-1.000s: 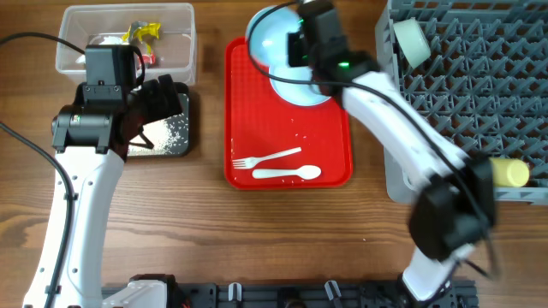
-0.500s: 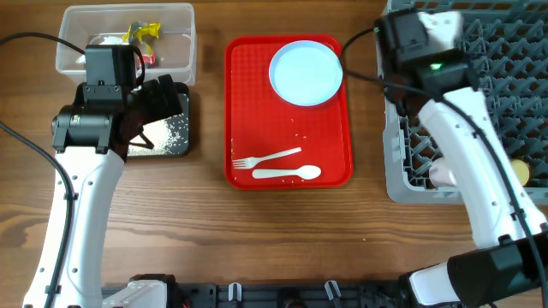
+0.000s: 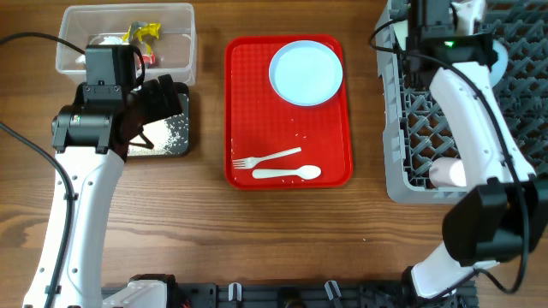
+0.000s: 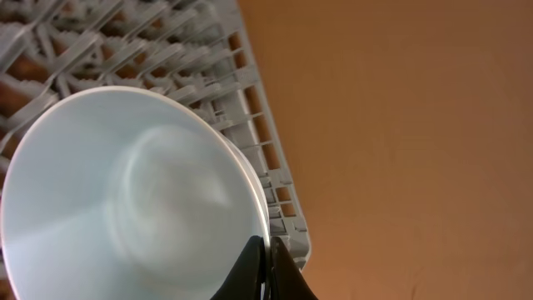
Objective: Sort waste into correct bins and load items into the dishwasher rack
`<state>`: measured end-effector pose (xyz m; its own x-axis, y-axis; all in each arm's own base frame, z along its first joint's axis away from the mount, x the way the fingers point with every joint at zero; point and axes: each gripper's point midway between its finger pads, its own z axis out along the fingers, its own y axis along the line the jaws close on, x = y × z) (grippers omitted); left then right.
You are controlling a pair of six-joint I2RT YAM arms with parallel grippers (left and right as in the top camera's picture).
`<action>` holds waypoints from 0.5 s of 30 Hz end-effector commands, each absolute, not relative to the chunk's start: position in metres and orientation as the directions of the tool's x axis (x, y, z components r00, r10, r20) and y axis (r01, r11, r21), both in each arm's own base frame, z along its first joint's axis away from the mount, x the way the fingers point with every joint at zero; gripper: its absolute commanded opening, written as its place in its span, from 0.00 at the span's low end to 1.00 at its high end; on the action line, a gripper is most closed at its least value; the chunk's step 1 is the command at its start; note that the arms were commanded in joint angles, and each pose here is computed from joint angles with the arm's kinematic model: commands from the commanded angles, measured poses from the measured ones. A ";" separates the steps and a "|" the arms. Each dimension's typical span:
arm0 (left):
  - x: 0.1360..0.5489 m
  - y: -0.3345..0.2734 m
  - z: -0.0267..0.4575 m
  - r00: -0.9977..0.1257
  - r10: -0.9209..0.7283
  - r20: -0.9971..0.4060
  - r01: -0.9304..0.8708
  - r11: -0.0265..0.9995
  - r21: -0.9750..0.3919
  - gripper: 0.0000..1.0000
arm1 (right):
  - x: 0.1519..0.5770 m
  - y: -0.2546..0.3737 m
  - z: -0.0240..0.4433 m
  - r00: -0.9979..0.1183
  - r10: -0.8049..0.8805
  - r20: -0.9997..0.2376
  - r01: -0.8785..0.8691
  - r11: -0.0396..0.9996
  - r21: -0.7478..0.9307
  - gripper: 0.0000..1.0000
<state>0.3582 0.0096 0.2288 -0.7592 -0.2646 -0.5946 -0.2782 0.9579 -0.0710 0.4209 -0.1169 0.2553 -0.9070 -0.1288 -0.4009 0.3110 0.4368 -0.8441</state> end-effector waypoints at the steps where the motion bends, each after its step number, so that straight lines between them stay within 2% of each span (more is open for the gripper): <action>1: 0.359 0.012 0.230 -0.752 -0.280 -0.597 -0.293 0.953 -0.078 1.00 | 0.429 -0.104 0.237 -0.934 -0.173 -0.313 0.223 0.402 -0.888 0.04; 9: 0.359 0.012 0.230 -0.751 -0.280 -0.597 -0.293 0.953 -0.078 1.00 | 0.432 -0.099 0.207 -0.952 -0.169 -0.254 0.162 0.426 -0.890 0.04; 15: 0.359 0.012 0.230 -0.752 -0.280 -0.597 -0.293 0.953 -0.078 1.00 | 0.428 -0.091 0.188 -0.954 -0.141 -0.266 0.155 0.524 -0.837 0.04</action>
<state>0.3582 0.0096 0.2288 -0.7592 -0.2646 -0.5946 -0.2782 0.9579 -0.0710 0.4279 -0.0971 0.2039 -0.9547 -0.1623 -0.2496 0.1477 0.4697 -0.8704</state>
